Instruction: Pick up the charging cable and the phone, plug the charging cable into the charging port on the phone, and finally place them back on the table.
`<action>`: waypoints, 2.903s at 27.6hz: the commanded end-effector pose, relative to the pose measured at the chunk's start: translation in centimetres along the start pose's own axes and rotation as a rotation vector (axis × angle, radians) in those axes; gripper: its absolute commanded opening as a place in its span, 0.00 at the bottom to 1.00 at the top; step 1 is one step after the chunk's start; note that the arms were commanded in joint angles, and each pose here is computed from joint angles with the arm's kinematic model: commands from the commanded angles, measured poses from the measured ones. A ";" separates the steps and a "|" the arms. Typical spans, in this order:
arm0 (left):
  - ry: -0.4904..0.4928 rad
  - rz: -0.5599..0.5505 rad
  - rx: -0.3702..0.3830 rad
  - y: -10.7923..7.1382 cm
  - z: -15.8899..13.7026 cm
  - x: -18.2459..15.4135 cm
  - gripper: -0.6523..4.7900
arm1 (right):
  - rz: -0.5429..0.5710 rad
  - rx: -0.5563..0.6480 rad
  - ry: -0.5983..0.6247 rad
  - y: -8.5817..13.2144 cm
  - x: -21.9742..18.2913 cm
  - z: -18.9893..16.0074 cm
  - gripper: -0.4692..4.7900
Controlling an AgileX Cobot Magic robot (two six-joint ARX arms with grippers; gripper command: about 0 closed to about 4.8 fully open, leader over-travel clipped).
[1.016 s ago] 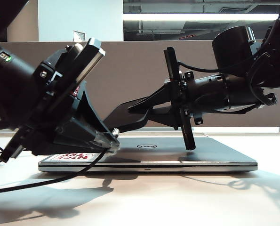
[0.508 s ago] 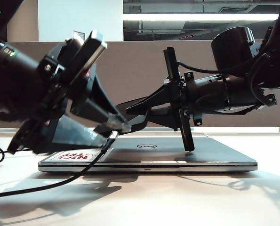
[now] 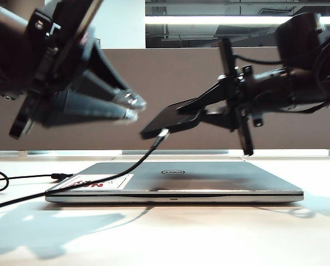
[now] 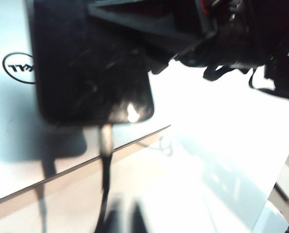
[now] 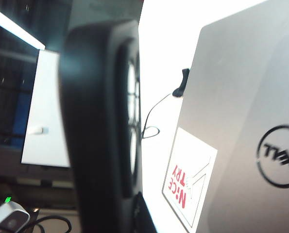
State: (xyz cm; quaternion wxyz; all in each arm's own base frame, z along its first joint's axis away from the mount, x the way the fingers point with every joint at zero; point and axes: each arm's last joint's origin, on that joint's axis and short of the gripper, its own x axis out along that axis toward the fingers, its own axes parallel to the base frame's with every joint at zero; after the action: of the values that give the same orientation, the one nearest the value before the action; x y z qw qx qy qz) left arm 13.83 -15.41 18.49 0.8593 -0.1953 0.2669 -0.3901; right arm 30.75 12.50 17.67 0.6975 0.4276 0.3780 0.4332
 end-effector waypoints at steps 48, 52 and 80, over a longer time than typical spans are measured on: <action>-0.095 0.227 0.134 1.2 8.4 -1.9 0.11 | -0.667 -0.069 0.186 -2.9 -13.7 6.8 0.08; -0.095 0.227 0.134 1.2 8.4 -1.9 0.11 | -0.685 -0.075 0.175 -2.9 -13.7 6.9 0.39; -0.085 0.233 0.162 0.3 8.3 -4.1 0.11 | -0.933 -0.270 0.044 10.0 -16.8 8.3 0.08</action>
State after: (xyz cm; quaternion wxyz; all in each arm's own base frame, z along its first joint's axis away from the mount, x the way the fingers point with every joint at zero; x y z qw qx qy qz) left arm 17.12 -11.16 25.76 0.9212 -0.1242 0.2207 -0.2953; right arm 30.31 -2.93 31.28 0.8436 0.1174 0.5090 0.1241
